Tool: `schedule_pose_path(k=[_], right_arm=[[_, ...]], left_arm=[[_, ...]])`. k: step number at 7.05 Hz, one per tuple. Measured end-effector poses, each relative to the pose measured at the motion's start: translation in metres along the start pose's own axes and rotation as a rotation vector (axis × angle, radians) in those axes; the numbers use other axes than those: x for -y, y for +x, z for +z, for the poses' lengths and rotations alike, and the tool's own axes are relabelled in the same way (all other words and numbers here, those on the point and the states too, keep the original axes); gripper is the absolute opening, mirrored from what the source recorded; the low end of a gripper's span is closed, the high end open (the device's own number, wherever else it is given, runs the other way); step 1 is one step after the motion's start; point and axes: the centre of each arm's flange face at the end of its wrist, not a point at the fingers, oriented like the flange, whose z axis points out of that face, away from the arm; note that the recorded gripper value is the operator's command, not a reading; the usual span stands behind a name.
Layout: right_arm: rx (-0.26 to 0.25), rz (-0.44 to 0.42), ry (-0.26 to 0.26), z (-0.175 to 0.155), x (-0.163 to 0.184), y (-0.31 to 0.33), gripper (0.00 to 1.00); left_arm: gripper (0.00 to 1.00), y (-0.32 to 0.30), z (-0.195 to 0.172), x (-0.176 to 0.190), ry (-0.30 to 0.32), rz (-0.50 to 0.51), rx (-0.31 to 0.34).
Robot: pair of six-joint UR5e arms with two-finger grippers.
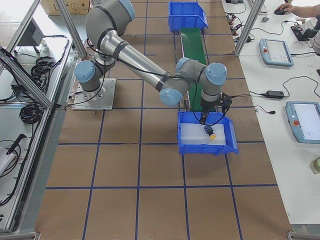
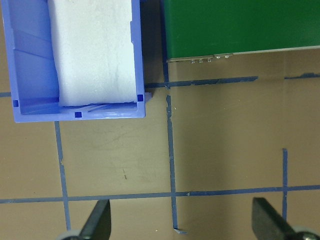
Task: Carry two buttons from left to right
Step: 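Carry the yellow button into the blue bin and open the right gripper, then move the right gripper back over the red button on the belt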
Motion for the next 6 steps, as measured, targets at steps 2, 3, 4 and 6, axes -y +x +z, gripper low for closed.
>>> schedule_pose_path(k=[2, 3, 4, 6], right_arm=[[-0.004, 0.089, 0.019, -0.026, -0.02, -0.096, 1.0], [-0.007, 0.144, 0.027, -0.036, -0.038, -0.148, 1.0], [-0.005, 0.214, 0.025, -0.037, -0.058, -0.196, 1.0], [0.002, 0.399, -0.01, -0.017, -0.092, -0.266, 1.0]], left_arm=[[1.0, 0.0, 0.0, 0.0, 0.0, 0.0, 0.0], [1.0, 0.0, 0.0, 0.0, 0.0, 0.0, 0.0], [1.0, 0.0, 0.0, 0.0, -0.001, 0.0, 0.0], [1.0, 0.0, 0.0, 0.0, 0.0, 0.001, 0.0]])
